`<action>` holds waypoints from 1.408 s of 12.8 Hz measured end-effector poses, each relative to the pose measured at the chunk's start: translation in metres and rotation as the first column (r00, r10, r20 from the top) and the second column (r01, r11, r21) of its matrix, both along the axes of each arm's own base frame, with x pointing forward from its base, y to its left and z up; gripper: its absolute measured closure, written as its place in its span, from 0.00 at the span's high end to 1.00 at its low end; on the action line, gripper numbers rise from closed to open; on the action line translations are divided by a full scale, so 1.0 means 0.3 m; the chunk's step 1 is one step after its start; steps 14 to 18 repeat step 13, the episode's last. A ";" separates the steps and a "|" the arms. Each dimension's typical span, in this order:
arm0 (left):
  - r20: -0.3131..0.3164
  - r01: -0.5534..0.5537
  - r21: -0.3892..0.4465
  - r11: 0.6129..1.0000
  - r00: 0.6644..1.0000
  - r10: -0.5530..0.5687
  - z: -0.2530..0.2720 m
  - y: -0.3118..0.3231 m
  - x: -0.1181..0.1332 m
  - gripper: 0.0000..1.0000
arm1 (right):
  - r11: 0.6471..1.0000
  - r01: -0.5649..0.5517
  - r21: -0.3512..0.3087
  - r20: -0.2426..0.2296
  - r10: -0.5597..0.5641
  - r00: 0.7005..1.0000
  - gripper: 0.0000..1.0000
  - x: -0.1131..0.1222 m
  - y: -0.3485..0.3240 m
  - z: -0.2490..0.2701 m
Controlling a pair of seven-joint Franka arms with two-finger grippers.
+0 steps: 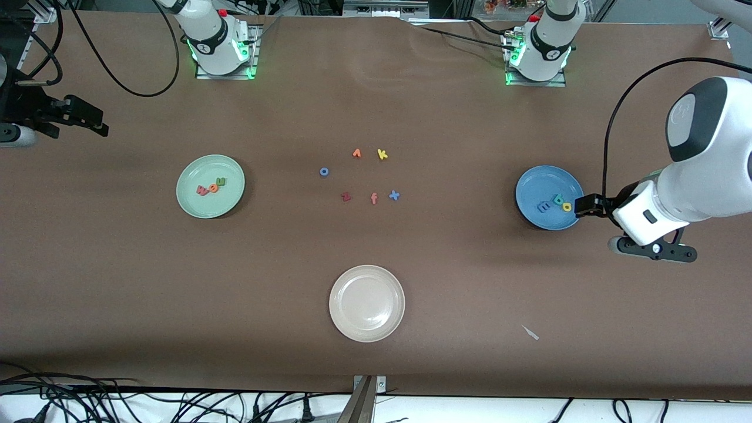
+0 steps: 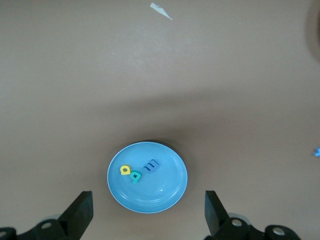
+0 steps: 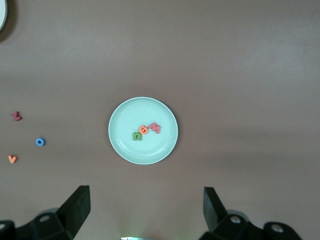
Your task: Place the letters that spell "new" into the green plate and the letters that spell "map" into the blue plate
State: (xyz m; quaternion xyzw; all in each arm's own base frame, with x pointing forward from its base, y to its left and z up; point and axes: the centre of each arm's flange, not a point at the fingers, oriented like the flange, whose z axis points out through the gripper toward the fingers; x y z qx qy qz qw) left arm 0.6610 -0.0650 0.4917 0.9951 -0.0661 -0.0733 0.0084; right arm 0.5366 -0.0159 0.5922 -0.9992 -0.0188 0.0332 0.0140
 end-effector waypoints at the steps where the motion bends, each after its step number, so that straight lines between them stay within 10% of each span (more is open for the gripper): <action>1: 0.009 0.006 0.000 1.000 1.000 -0.006 0.016 -0.007 -0.003 0.98 | 1.000 0.000 0.000 0.002 0.000 1.000 1.00 0.001 0.000 0.001; 18: 0.080 0.060 -0.037 0.998 0.995 -0.057 -0.006 0.019 -0.047 0.99 | 1.000 -0.001 -0.001 0.026 0.001 1.000 1.00 0.012 0.002 0.020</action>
